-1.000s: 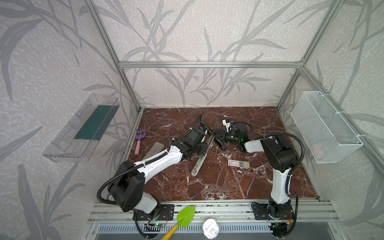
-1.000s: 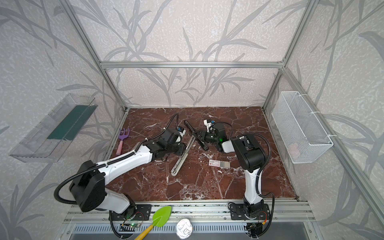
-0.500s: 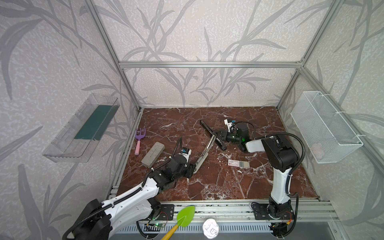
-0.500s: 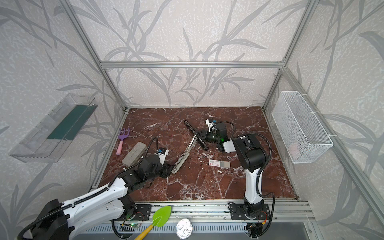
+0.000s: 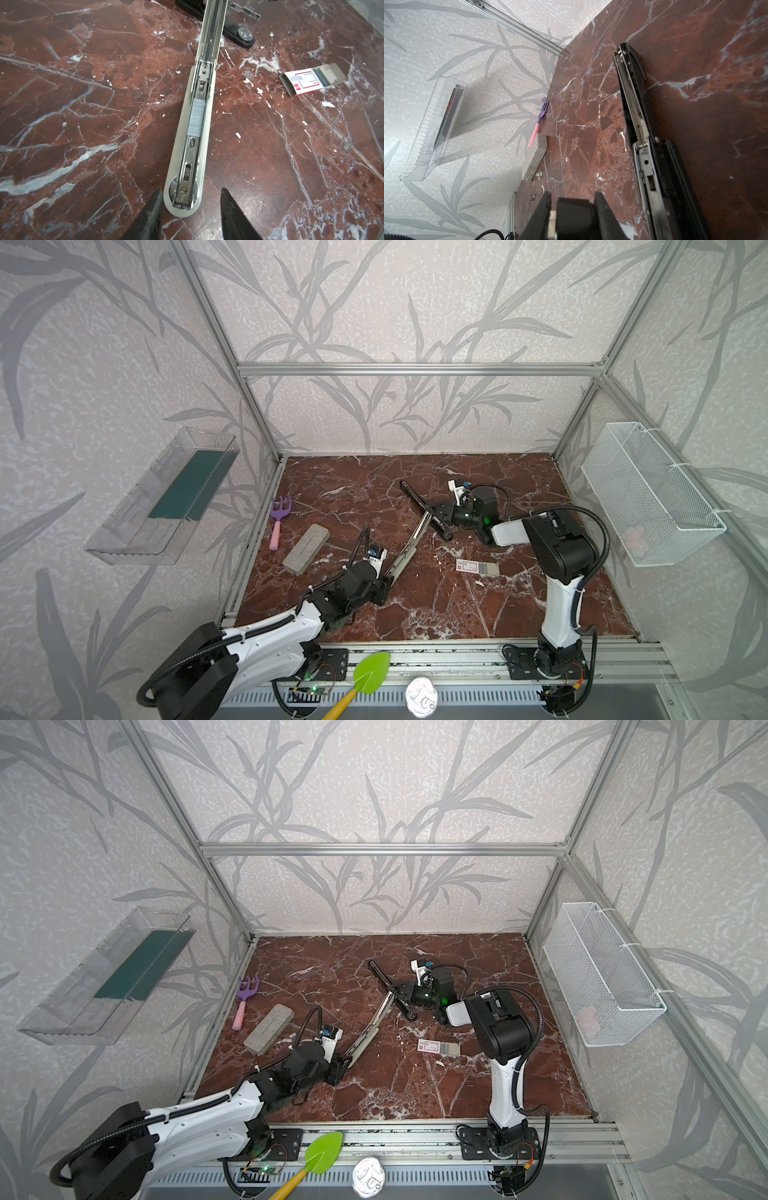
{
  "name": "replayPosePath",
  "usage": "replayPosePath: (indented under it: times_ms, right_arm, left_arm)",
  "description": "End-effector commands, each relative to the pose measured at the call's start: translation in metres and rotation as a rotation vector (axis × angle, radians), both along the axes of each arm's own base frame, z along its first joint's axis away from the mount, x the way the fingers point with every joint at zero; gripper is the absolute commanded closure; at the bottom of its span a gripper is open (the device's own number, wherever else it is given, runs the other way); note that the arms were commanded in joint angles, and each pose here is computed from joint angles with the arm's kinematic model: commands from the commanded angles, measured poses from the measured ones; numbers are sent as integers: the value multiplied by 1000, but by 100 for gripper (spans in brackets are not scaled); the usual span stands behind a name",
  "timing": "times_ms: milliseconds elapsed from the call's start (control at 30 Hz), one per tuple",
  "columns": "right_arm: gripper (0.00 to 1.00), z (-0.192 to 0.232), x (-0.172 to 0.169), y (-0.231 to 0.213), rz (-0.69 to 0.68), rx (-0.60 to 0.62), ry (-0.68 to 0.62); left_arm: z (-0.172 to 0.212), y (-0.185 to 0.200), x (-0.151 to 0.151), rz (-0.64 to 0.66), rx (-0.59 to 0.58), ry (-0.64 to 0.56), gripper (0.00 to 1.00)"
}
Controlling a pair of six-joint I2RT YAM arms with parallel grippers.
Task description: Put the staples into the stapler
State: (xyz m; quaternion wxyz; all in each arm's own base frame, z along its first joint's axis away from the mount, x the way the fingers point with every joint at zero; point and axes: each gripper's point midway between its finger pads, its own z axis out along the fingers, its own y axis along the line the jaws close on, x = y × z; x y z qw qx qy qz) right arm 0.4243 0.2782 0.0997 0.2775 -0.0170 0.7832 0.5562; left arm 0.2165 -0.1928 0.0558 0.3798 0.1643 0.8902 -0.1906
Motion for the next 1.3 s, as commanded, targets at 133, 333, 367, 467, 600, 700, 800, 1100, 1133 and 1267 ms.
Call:
replayPosePath:
  times_ms: [133, 333, 367, 467, 600, 700, 800, 1100, 1133, 1267]
  right_arm:
    - [75, 31, 3, 2, 5, 36, -85]
    - [75, 29, 3, 2, 5, 35, -80]
    - [75, 28, 3, 2, 4, 35, -79]
    - [75, 28, 2, 2, 5, 35, -79]
    - [75, 27, 1, 1, 6, 31, -77]
    - [75, 27, 1, 1, 7, 28, -78]
    - [75, 28, -1, 1, 9, 17, -89]
    - [76, 46, -29, 10, 43, -260, -274]
    - [76, 50, -33, 12, 48, -299, -303]
    - [76, 64, -51, 25, 60, -426, -428]
  left_arm:
    - [-6, -2, -1, -15, 0, -30, 58]
    - [-10, -7, -1, -30, -15, -29, 66]
    - [-12, -7, -1, -29, -14, -29, 67]
    - [-13, -8, 1, -33, -10, -35, 73]
    - [-13, -11, 1, -44, -10, -34, 81]
    - [-13, -11, 1, -50, -10, -38, 86]
    - [-12, -10, 0, -58, 0, -47, 93]
    - [-5, -10, 2, -60, -2, -75, 100]
    - [-4, -10, 2, -59, -4, -78, 100]
    - [-3, -10, 3, -58, -2, -86, 100]
